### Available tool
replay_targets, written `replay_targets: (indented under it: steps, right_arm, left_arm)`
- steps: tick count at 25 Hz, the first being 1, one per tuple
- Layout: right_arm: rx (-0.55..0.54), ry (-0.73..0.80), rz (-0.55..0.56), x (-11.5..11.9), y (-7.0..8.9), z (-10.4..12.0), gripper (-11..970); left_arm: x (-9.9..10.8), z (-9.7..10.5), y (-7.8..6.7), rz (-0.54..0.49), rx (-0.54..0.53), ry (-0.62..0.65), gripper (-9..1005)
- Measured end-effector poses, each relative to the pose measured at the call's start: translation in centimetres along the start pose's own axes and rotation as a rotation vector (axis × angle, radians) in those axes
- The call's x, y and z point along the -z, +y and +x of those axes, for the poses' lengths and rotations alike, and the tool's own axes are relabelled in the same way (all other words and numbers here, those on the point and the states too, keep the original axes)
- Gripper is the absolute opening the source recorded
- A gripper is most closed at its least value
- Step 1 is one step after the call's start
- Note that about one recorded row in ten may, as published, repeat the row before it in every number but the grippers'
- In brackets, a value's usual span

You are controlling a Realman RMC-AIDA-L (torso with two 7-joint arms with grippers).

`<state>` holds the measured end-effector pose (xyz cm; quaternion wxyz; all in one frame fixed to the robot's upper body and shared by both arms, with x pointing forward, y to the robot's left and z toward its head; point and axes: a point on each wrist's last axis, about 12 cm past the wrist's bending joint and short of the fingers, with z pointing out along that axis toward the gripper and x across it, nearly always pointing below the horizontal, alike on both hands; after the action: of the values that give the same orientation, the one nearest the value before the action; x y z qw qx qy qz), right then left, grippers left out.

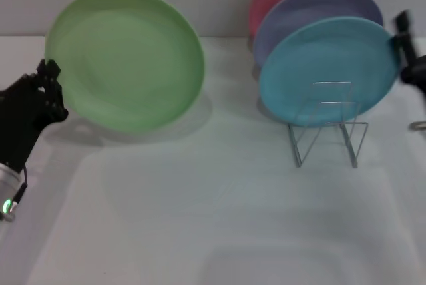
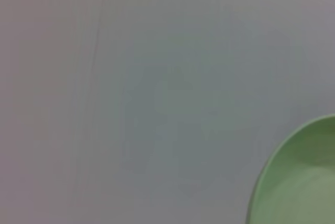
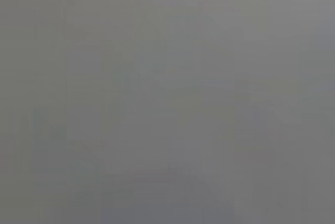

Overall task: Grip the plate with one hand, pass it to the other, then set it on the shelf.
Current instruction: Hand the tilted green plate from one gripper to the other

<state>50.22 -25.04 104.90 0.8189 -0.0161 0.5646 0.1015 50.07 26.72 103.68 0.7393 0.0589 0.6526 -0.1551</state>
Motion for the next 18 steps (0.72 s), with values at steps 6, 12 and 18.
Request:
replay_targets:
  steps: [6,12,18]
  right_arm:
    - [-0.024,0.069,-0.136,1.4,4.8,0.7,713]
    - [-0.059,0.127,-0.215,2.3,6.5,1.2,712]
    - [-0.072,0.176,-0.28,3.2,7.6,1.6,712]
  left_arm:
    - [1.0,1.2,-2.2,0.085,-0.02,0.044,31]
    - [1.3,1.9,-4.1,0.1,-0.035,0.063,32]
    - [0.5,1.7,-5.0,0.054,-0.057,0.06,33]
